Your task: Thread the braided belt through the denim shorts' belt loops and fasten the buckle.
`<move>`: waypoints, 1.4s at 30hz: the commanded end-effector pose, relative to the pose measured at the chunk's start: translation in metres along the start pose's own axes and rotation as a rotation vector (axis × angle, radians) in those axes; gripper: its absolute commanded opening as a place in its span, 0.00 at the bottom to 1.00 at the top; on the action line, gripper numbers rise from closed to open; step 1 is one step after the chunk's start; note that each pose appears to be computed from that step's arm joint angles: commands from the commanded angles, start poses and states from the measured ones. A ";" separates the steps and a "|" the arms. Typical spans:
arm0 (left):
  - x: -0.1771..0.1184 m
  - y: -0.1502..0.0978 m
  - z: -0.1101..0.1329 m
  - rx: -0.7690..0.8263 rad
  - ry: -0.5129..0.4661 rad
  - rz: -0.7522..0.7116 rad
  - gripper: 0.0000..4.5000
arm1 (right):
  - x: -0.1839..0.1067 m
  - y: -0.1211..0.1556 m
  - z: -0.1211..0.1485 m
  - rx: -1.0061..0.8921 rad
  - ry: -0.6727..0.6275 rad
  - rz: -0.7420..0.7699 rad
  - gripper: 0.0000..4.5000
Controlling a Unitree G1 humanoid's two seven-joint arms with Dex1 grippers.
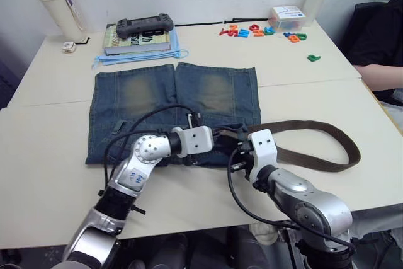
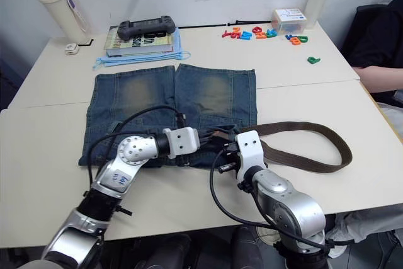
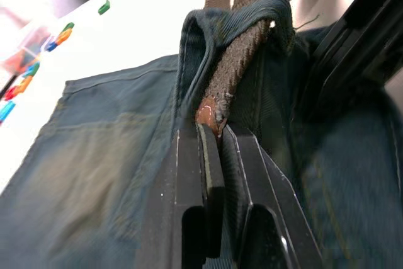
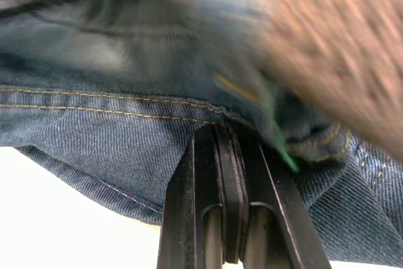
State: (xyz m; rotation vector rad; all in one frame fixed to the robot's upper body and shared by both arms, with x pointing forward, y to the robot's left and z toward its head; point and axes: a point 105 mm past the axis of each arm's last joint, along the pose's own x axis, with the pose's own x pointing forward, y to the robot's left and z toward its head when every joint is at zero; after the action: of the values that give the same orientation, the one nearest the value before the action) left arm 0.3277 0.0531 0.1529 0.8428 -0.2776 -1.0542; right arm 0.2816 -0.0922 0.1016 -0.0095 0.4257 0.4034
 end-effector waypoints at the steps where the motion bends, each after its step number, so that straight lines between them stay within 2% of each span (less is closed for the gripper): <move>1: -0.018 0.019 0.019 0.085 -0.050 0.068 0.00 | -0.001 -0.001 -0.009 0.011 0.042 -0.009 0.00; 11: -0.053 0.032 0.012 0.302 0.066 0.145 0.00 | 0.001 0.002 -0.008 0.020 0.040 0.006 0.00; 22: -0.070 0.038 -0.023 0.402 0.205 0.248 0.00 | 0.001 0.006 -0.005 0.044 0.028 0.026 0.00; 30: -0.086 0.038 -0.037 0.392 0.237 0.285 0.00 | 0.000 0.006 0.001 0.099 0.001 0.033 0.00; 37: -0.110 0.041 -0.026 0.396 0.209 0.325 0.00 | -0.001 -0.006 0.007 0.105 -0.005 0.000 0.00; 42: -0.113 0.042 -0.020 0.354 0.195 0.363 0.00 | -0.002 -0.007 0.010 0.099 -0.007 0.008 0.00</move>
State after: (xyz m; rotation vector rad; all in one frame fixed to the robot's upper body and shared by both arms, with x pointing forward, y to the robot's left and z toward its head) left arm 0.3167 0.1667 0.1721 1.1846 -0.3852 -0.6304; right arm 0.2849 -0.0890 0.1057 0.0915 0.4605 0.4212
